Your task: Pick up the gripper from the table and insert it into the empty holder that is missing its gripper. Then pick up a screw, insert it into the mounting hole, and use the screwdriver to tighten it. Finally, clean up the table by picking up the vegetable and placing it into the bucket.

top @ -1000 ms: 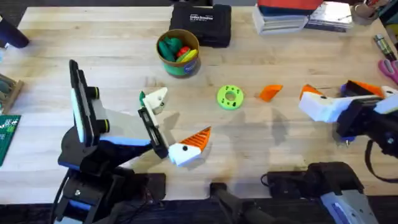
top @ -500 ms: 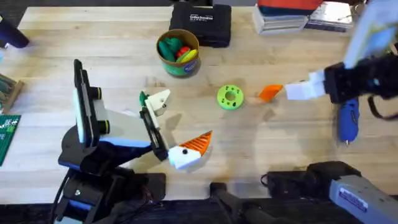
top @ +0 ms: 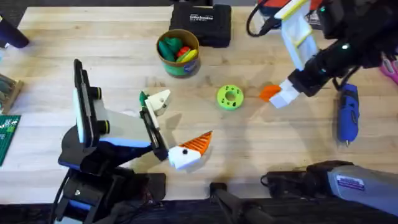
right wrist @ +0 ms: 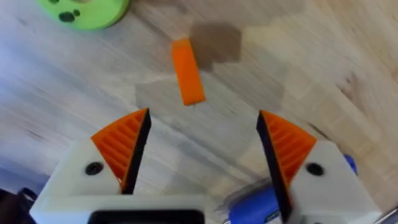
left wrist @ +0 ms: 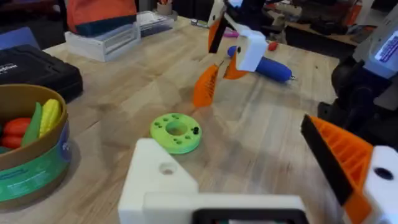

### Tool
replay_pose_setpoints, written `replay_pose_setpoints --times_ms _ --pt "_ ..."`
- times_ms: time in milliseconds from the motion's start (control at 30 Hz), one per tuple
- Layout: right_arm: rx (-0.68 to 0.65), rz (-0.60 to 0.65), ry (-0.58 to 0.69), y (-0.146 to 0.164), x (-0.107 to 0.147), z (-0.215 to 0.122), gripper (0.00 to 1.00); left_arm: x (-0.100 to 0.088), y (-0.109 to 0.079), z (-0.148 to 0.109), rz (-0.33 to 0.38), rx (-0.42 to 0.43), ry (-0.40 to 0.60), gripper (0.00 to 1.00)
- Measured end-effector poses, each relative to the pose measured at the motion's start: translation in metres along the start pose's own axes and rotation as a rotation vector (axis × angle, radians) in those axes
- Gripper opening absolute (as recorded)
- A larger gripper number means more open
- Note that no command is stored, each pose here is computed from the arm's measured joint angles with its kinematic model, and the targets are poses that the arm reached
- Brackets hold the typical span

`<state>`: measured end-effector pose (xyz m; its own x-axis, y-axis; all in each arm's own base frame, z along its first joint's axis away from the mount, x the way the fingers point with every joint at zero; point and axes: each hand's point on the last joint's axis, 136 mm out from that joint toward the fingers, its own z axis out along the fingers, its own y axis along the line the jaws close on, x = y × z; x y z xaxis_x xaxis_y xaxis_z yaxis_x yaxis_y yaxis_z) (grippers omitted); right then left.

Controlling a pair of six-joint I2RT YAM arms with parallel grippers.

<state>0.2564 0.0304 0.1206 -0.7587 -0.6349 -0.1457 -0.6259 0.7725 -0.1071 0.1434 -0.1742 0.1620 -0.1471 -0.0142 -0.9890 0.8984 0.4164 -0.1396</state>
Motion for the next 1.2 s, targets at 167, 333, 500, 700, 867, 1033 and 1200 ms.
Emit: replay_pose_setpoints --times_ms 167,333,500,700,867,1033,1200 --pt "-0.023 -0.059 0.026 -0.002 -0.009 0.021 0.987 0.0 0.0 0.0 0.0 0.001 0.0 0.986" --pt "-0.043 -0.077 0.026 -0.001 -0.012 0.028 0.853 0.0 0.0 0.0 0.0 0.002 0.0 0.986" --pt "-0.068 -0.08 -0.012 0.003 -0.02 0.028 0.597 0.0 0.0 0.0 0.0 0.002 0.0 0.986" --pt "-0.081 -0.079 -0.01 0.005 -0.019 0.027 0.577 0.0 0.0 0.0 0.0 0.002 0.0 0.986" --pt "-0.102 -0.079 0.014 0.008 -0.017 0.034 0.512 0.0 0.0 0.0 0.0 0.002 0.0 0.985" --pt "-0.115 -0.086 0.028 0.01 -0.018 0.04 0.417 0.0 0.0 0.0 0.0 0.002 0.0 0.985" --pt "-0.113 -0.098 0.021 0.012 -0.021 0.04 0.149 0.0 0.0 0.0 0.0 0.002 0.0 0.985"
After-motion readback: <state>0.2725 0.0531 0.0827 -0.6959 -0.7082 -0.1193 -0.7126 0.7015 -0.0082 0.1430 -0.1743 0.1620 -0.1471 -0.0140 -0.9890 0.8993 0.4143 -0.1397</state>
